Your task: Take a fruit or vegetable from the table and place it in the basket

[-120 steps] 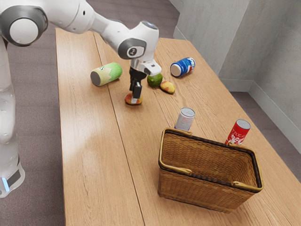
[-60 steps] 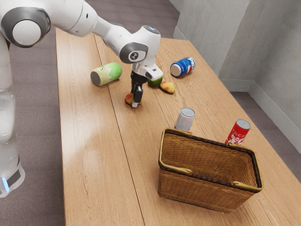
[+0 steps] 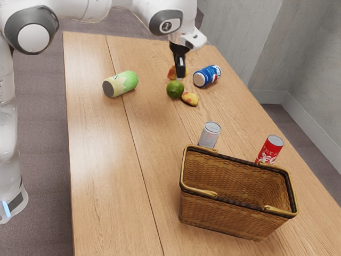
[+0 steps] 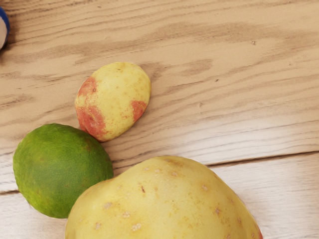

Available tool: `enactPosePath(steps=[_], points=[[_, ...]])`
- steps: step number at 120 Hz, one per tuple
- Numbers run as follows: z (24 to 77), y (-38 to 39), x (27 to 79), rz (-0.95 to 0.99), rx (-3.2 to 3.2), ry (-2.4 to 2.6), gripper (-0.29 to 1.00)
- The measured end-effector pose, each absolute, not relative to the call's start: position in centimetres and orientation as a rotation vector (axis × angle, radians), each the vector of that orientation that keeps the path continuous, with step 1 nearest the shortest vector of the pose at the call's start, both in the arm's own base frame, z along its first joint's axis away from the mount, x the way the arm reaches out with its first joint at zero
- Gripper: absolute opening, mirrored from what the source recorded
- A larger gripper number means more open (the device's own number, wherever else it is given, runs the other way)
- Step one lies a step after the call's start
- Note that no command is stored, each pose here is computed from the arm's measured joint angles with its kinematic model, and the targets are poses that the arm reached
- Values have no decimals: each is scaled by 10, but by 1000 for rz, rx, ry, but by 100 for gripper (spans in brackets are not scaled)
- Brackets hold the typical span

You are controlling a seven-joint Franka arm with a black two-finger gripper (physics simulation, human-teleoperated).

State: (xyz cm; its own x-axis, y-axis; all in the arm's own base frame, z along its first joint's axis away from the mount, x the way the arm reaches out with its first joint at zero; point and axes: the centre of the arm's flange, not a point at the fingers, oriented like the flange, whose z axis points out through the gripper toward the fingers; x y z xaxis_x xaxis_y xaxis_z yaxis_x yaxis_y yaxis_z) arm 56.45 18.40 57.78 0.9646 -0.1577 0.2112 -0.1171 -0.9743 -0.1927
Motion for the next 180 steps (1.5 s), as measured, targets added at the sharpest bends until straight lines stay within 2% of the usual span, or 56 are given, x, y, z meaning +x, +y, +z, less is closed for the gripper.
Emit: enactPosePath(steps=[11, 22, 28, 37, 52, 68, 105, 134, 152, 172, 176, 180], points=[[665, 163, 597, -485, -2800, 275, 35], [699, -32, 653, -636, -2694, 734, 36], [699, -106, 665, -690, -2664, 908, 36], [692, -167, 665, -706, -2631, 1077, 36], [657, -219, 671, -653, -2627, 1254, 35], [648, -257, 661, -638, -2594, 1386, 35], [616, -317, 634, -538, -2528, 1567, 35], [593, -325, 629, -465, -2529, 1597, 35], [583, -318, 633, -434, -2541, 1582, 56], [578, -296, 644, -405, -2588, 1500, 66], [592, -262, 645, -376, -2644, 1366, 67], [640, -224, 620, -378, -2681, 1209, 68]])
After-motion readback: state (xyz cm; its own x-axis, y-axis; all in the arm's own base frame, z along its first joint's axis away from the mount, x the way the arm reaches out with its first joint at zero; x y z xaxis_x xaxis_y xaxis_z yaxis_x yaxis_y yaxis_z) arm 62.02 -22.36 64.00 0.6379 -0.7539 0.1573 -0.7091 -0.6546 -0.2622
